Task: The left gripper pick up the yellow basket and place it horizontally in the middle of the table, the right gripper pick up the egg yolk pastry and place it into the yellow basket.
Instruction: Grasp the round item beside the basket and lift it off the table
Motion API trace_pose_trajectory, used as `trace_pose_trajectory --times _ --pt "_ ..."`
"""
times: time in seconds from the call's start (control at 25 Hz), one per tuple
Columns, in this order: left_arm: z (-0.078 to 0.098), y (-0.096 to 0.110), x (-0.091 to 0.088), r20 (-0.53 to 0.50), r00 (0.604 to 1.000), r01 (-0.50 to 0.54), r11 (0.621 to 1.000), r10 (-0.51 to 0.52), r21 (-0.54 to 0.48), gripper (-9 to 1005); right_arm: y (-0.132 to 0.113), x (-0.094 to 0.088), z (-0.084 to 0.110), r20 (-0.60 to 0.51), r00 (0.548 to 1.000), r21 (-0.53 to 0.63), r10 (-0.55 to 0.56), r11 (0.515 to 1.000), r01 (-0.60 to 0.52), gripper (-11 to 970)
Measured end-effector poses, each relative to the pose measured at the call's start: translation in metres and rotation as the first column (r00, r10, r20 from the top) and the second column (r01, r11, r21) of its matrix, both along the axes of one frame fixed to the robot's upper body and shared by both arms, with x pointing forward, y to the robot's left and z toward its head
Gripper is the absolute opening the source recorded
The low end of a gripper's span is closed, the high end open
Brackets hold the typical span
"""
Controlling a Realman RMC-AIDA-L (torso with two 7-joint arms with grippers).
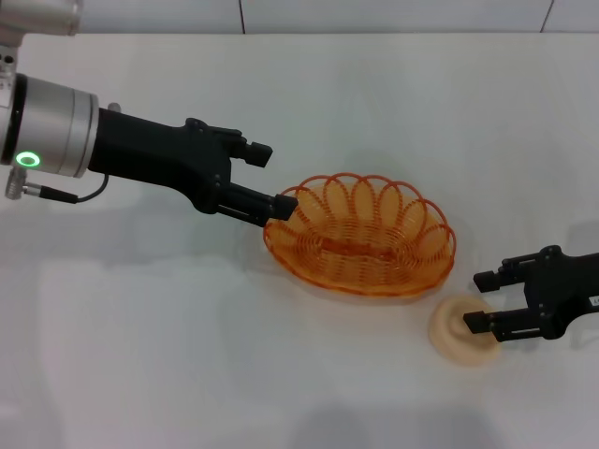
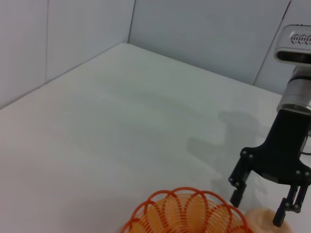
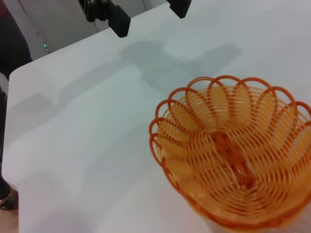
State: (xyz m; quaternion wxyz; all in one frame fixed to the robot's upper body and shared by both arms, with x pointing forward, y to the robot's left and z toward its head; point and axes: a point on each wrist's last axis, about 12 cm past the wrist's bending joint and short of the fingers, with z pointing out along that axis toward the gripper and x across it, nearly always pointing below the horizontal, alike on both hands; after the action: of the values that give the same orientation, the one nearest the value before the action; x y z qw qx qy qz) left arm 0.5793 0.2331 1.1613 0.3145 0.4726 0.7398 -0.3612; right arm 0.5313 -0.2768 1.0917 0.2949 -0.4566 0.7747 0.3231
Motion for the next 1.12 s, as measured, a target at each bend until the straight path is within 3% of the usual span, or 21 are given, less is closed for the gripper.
trace_pose_trajectory --times 0.08,0.52,0.88,1.12 --pt "-0.0006 0.0007 -0.0002 0.0 1.0 -0.004 1.0 0.004 0.0 891 -0.0009 -0.001 -0.0008 -0.002 1.0 -0.001 -0.003 1.0 0.003 781" --pt "-0.0005 -0.0013 -0.0025 -0.006 1.0 -0.002 1.0 0.002 -0.031 890 -0.0029 -0.0054 -0.0039 -0.017 1.0 0.001 -0.005 1.0 0.005 331" --pt "-0.0019 0.0 -0.0041 -0.013 1.0 -0.005 0.999 0.004 -0.033 890 -0.0027 -0.0059 -0.0041 -0.028 1.0 0.004 -0.009 1.0 0.009 118" --pt "-0.0015 0.0002 -0.0047 -0.013 1.0 -0.006 0.999 0.006 -0.046 890 -0.0031 -0.0054 -0.0045 -0.041 0.999 0.0 -0.024 1.0 0.024 105"
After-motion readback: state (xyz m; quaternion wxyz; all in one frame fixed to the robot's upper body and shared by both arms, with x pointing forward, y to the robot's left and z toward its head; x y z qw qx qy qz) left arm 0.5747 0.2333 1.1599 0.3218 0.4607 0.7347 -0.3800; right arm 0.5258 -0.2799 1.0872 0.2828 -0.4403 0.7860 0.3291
